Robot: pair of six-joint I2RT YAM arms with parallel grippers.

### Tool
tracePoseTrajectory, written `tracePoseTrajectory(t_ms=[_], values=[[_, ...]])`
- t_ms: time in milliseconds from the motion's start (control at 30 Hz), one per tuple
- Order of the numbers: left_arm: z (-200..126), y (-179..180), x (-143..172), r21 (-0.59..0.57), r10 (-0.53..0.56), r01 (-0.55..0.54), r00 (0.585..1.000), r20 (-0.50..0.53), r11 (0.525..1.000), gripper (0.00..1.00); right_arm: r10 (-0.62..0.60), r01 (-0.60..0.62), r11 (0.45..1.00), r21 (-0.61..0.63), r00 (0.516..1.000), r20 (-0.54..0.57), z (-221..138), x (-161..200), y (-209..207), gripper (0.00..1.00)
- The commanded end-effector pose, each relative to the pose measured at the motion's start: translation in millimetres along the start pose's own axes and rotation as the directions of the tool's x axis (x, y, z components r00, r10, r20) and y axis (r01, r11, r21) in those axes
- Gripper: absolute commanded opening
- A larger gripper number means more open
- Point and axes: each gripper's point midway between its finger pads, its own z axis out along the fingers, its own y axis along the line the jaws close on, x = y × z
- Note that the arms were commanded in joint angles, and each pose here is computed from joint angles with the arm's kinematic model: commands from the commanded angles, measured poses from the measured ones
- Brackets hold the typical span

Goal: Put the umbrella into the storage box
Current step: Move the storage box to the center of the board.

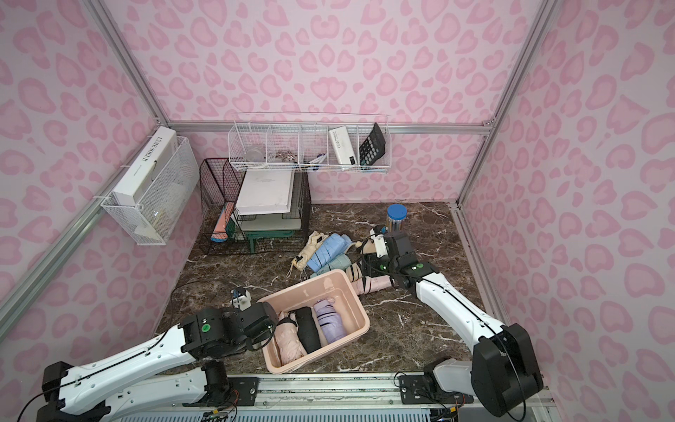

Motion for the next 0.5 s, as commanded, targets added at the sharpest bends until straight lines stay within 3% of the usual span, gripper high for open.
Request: tracePoseTrajectory(t_ms=[0,100,233,333,467], values=[[-7,40,-13,-0.133,0.034,-0.029,0.999,0.034,0.991,0.24,-0.076,0.076,0.997,0.010,0.997,0.011,2,-10,-2,0.76],[-11,54,-22,-0.154,0.035,-0.030,0.999,0.032,0.988,0.19,-0.137,0.137,0.990,0.026,0.991,-0.001,5,-19,-7,0.76],[-10,66,-29,-0.175,0.051,-0.047,0.999,0.020,0.983,0.16,-0.318,0.317,0.948,-0.034,0.947,-0.053,10,-21,2,0.77],[-4,70,-29,-0.181,0.044,-0.044,0.999,-0.003,0.982,0.14,-0.475,0.466,0.879,-0.097,0.873,-0.113,14,-9,4,0.77],[3,73,-32,-0.185,0.016,-0.018,1.000,-0.012,0.983,0.14,-0.674,0.637,0.738,-0.225,0.712,-0.198,19,26,5,0.78]])
